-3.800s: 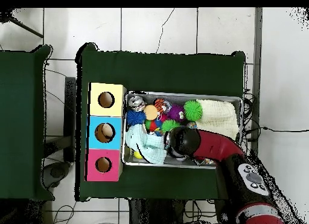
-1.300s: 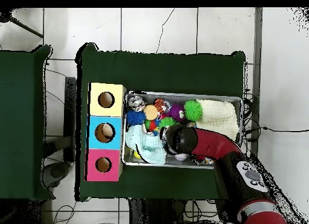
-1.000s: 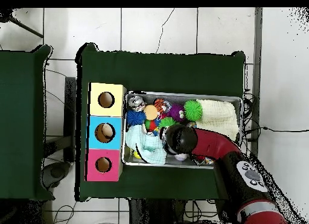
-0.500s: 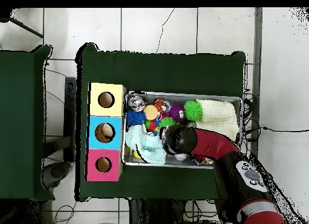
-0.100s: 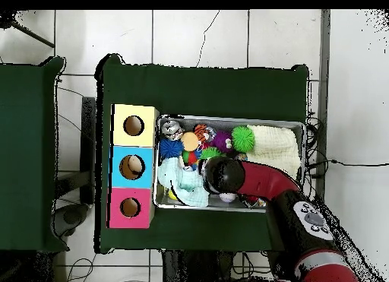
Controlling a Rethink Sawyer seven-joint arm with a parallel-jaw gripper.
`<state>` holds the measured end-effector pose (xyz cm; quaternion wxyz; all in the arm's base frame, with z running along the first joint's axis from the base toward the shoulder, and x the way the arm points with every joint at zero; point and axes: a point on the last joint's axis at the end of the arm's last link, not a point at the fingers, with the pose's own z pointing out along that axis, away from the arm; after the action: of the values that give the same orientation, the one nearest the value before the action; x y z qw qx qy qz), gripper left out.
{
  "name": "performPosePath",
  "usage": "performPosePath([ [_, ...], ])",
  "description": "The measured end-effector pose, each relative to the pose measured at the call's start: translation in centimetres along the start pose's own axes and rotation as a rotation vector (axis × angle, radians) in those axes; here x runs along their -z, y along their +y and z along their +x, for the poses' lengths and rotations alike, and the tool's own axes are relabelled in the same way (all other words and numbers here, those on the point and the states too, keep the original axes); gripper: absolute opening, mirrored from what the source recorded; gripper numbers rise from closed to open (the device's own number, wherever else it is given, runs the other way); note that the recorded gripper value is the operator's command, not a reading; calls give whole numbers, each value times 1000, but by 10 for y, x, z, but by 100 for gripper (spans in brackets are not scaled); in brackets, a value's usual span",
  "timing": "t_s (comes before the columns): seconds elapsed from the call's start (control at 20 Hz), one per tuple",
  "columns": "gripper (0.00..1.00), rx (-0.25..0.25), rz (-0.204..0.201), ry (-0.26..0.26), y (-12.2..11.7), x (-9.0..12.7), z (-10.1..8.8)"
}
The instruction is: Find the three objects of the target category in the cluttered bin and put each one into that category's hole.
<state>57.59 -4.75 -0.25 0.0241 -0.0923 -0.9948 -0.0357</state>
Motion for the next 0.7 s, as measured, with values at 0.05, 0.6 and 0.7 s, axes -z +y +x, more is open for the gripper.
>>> performPosePath([
  [0.05, 100, 2, 0, -3, 2, 0, 0],
  [0.6, 100, 38, 2, -34, 23, -3, 1],
  [0.7, 100, 38, 1, -36, 23, -4, 1],
])
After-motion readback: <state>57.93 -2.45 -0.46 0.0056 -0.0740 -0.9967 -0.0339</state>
